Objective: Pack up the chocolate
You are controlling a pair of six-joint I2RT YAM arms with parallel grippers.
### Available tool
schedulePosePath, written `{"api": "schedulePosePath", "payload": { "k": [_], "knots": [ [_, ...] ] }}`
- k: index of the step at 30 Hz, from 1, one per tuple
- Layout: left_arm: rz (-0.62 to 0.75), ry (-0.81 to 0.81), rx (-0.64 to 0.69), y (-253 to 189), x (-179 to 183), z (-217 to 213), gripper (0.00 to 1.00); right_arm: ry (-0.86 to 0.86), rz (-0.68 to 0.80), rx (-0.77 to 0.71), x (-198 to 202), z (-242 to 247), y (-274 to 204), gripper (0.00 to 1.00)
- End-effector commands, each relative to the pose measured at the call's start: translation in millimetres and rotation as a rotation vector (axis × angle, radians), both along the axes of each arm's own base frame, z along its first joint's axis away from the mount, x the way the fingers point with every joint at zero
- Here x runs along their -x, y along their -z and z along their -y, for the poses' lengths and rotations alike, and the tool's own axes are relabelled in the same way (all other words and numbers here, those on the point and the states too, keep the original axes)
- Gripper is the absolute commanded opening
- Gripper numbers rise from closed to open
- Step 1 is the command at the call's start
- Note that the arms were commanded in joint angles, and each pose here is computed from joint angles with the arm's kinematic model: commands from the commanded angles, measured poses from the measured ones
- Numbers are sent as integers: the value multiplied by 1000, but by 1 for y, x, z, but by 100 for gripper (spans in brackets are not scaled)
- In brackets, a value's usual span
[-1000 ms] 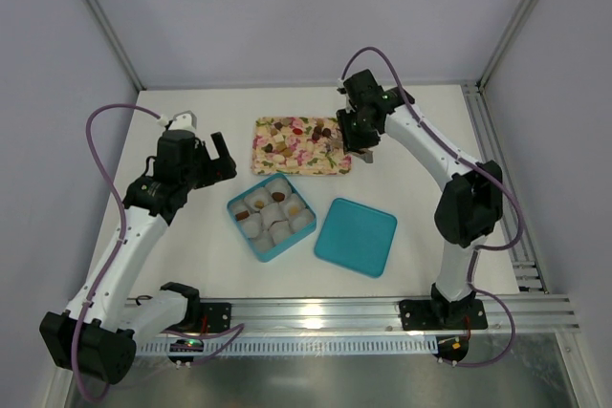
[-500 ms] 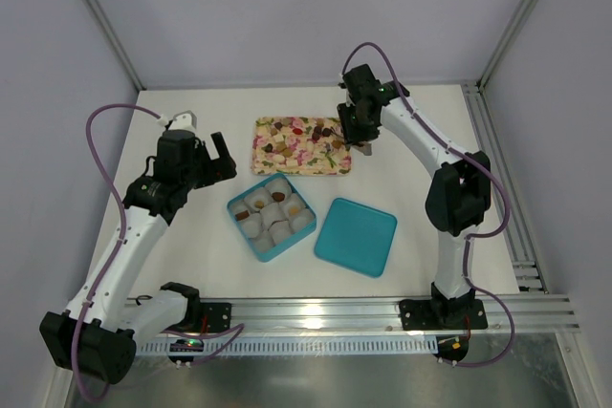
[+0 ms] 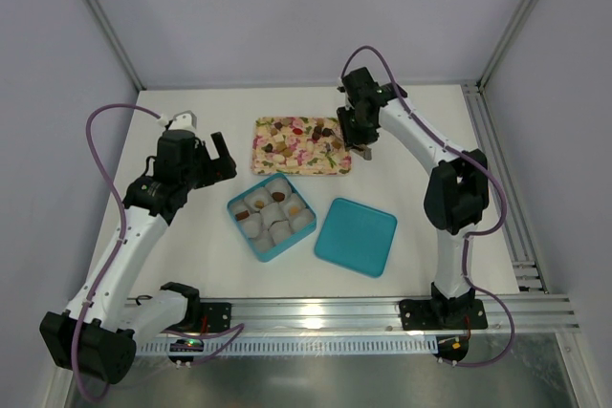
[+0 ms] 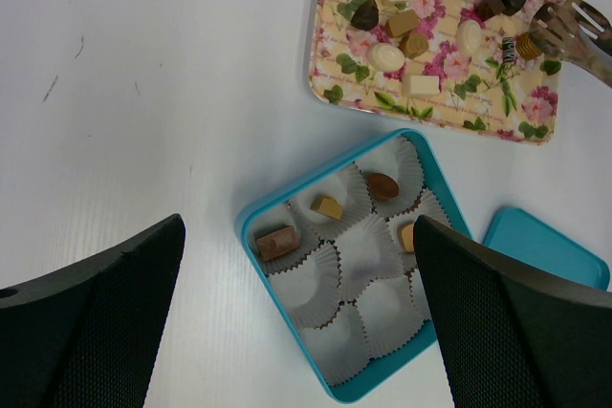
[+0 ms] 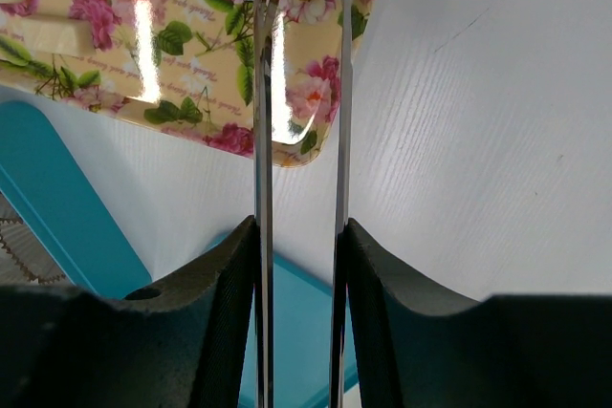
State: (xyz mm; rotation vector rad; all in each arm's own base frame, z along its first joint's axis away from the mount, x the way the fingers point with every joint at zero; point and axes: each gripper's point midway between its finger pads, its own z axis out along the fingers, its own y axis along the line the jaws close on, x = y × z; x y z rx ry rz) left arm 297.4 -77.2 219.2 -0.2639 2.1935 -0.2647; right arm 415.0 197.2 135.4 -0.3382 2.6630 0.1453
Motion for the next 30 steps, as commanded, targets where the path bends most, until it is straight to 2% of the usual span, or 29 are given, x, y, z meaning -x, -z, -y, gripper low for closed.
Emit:
{"api": "schedulePosePath", "payload": {
  "k": [1,30],
  "knots": [
    [20,10,-6,-3,-1,0,100,-23,12,-13,-3,-5,-1,42],
    [19,11,-5,-3,-1,1,100,-32,-12,-11,15,2,1,42]
  ]
}}
